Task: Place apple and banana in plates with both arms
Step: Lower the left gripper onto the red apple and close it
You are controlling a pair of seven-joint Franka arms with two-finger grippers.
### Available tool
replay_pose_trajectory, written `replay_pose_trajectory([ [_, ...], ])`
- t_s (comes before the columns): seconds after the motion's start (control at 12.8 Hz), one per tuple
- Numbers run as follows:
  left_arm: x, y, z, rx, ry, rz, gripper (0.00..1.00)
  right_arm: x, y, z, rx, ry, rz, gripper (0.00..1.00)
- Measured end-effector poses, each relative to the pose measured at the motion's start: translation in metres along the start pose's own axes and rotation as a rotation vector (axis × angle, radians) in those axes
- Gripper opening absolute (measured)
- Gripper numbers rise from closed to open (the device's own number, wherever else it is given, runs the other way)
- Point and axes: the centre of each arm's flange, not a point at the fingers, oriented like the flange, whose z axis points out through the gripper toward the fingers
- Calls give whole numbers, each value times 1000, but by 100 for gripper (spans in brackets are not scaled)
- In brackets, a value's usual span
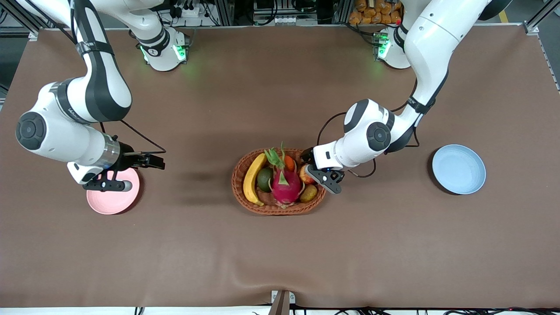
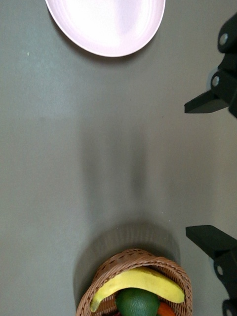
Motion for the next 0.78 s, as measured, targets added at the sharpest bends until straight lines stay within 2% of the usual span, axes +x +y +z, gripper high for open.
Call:
replay_pose_trajectory([
  [0.23, -2, -4, 11, -3, 5, -2, 100, 2, -9, 6, 55, 6, 42, 100],
  [0.78, -6, -7, 28, -9, 7, 7, 100, 4, -12, 17, 55, -11, 75, 100],
])
